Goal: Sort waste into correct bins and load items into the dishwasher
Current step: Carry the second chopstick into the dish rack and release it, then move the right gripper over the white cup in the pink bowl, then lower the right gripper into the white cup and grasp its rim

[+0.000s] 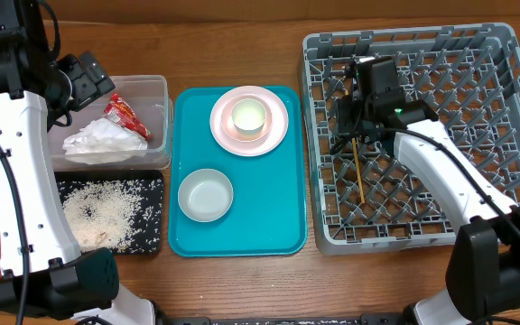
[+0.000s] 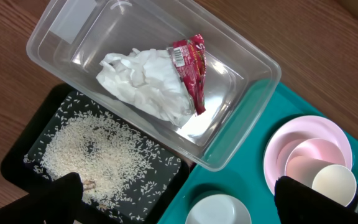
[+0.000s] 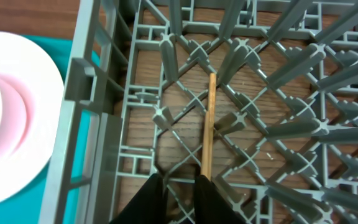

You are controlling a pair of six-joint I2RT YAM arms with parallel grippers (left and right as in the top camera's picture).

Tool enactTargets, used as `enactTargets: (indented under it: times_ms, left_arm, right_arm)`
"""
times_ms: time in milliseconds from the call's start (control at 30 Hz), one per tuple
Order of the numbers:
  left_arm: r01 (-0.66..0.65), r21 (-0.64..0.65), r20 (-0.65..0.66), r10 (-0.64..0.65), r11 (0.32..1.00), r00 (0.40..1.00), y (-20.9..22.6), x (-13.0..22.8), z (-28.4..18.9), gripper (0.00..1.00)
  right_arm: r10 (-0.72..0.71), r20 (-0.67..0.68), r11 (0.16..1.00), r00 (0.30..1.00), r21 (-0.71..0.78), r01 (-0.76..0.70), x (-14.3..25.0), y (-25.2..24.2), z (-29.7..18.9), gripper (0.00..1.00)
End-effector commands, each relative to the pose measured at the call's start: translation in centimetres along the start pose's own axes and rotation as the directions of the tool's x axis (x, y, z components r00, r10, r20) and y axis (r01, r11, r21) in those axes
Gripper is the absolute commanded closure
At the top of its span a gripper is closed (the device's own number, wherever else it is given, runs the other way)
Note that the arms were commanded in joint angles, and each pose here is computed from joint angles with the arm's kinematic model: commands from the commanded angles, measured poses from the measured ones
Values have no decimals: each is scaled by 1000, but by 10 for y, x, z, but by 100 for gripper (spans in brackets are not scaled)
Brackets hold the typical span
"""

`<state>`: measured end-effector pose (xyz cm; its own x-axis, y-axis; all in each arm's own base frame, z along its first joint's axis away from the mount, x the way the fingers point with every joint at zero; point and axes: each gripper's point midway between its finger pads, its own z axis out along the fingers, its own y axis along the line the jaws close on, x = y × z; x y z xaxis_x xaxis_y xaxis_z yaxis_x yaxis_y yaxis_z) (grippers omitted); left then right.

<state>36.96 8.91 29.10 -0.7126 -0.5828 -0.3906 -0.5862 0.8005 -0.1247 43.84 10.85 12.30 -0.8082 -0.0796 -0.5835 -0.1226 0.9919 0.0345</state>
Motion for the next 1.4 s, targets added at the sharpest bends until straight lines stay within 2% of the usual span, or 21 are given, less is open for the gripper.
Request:
enactTargets:
  times_ms: [0, 167, 267, 300, 367, 433, 467, 600, 733, 833, 1000, 1167, 1367]
  left_arm:
    - [-8, 11, 14, 7, 1000, 1000, -1, -1, -6, 0]
    - [-7, 11, 14, 7, 1000, 1000, -1, -1, -6, 0]
    - [-7, 11, 14, 7, 1000, 1000, -1, -1, -6, 0]
    - [-8, 11, 14, 7, 1000, 1000, -1, -1, -6, 0]
    - [-7, 11, 14, 7, 1000, 1000, -1, -1, -6, 0]
    - [-7, 11, 14, 7, 1000, 1000, -1, -1, -6, 0]
    - [-8, 11, 14, 7, 1000, 1000, -1, -1, -6, 0]
    - [-7, 11, 14, 7, 1000, 1000, -1, -1, -6, 0]
    - [-7, 11, 14, 7, 1000, 1000, -1, -1, -6, 0]
    - [-7, 11, 14, 7, 1000, 1000, -1, -1, -6, 0]
    - [-8, 11, 14, 7, 1000, 1000, -1, -1, -6, 0]
    - [-7, 11, 14, 7, 1000, 1000, -1, -1, -6, 0]
    - [-7, 11, 14, 7, 1000, 1000, -1, -1, -6, 0]
  right_arm:
    - [69, 35, 994, 997, -88, -66, -12, 15, -3, 73]
    - [60, 74, 962, 995, -271, -38, -45, 53, -32, 69]
    - [22, 125, 941, 992, -338, 22, -73, 86, -67, 59]
    - [13, 144, 936, 989, -351, 39, -80, 95, -75, 52]
    - [-11, 189, 910, 982, -405, 87, -92, 121, -95, 17]
    - [-26, 222, 876, 975, -465, 129, -98, 144, -111, 1]
    - [-32, 238, 863, 971, -483, 147, -101, 153, -117, 0]
    - [-35, 315, 787, 948, -576, 221, -112, 183, -135, 0]
    - [-57, 313, 778, 948, -581, 238, -106, 199, -129, 0]
    - [-88, 278, 807, 957, -544, 232, -93, 210, -108, 28]
    - [-145, 233, 871, 962, -431, 236, -71, 226, -63, 57]
    - [-211, 183, 881, 960, -389, 267, -41, 249, -23, 61]
    - [-246, 104, 886, 964, -379, 267, -15, 252, 13, 62]
